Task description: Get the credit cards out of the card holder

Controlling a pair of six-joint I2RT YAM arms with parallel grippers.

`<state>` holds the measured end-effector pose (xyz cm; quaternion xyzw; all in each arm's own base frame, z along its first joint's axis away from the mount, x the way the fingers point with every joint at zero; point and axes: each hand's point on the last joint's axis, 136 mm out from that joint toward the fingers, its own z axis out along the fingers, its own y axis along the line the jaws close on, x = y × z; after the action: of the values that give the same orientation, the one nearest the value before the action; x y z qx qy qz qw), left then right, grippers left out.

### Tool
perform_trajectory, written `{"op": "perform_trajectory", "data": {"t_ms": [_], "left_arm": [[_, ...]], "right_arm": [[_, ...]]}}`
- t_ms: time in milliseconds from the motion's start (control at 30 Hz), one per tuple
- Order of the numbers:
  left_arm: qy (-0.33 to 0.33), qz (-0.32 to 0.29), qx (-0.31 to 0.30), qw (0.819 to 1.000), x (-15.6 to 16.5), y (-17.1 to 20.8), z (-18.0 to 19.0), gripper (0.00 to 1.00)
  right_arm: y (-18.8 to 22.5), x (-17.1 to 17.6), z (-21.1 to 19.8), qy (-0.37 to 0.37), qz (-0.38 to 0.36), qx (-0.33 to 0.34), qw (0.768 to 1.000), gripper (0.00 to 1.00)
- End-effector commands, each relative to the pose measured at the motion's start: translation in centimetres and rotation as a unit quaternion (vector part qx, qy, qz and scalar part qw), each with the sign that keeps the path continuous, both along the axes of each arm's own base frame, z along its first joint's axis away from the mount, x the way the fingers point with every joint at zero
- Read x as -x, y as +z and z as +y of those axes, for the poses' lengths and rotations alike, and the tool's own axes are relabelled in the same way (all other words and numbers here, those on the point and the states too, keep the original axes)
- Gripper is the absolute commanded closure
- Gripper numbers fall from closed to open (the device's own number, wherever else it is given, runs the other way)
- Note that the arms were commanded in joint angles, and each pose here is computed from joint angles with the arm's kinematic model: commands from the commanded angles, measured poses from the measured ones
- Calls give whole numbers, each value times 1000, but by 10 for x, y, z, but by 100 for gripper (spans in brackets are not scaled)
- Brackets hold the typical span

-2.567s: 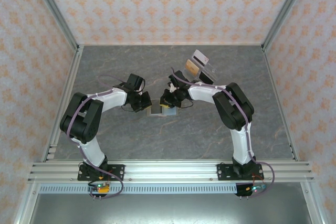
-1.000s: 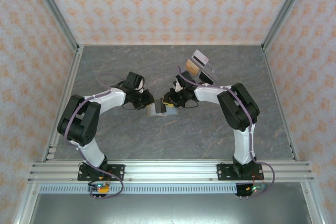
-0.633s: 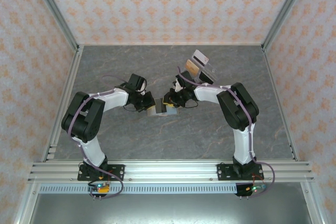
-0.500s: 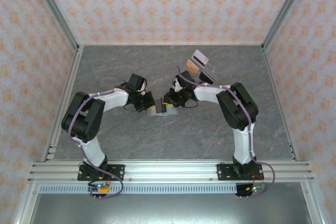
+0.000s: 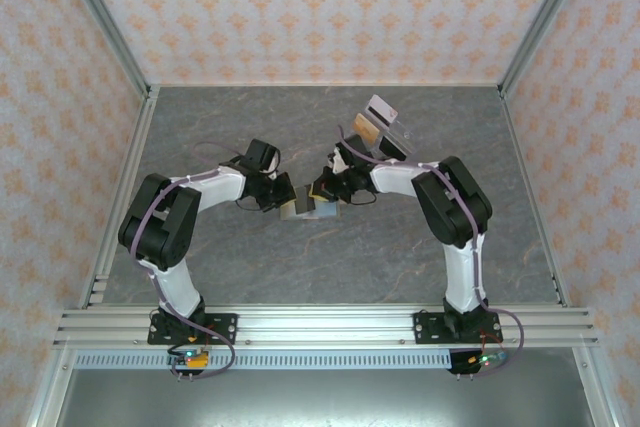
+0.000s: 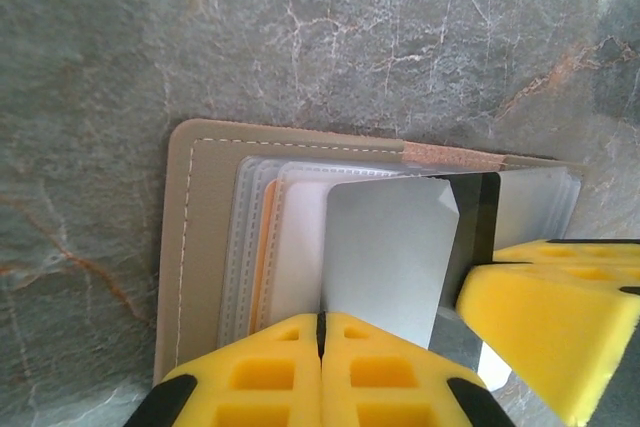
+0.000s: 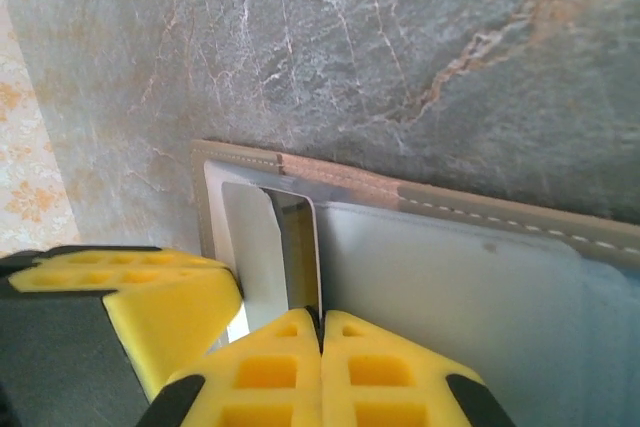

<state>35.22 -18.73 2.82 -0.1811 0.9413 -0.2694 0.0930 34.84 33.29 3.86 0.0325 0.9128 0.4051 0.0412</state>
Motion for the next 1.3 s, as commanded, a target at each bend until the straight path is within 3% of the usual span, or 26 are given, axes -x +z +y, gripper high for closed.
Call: {"op": "perform_trajectory", "data": {"t_ms": [0,200,367,567,767,900,1267], "left_arm": [[4,20,-47,999,8,-6,16,86],[-1,-7,-53,999,-1,21,23,68],[5,-43,-76,996,-8,55,39,42],[31,-65,-150,986,1,81,91,20],[37,-106,-254,961,27,105,134,1],[40,-119,-280,952,36,118,146,0],[6,-133,-264,955,36,124,136,0]], "right_arm": [[18,-10,-23,-18,-53,34,998,100],[57,-7,-52,18,-147,106,983,100],[111,-8,-70,40,-246,143,958,100],[165,-19,-111,37,-351,234,906,100],[197,-29,-161,17,-381,311,870,100],[201,-44,-195,6,-383,359,851,100],[162,-85,-203,160,-369,447,799,100]]}}
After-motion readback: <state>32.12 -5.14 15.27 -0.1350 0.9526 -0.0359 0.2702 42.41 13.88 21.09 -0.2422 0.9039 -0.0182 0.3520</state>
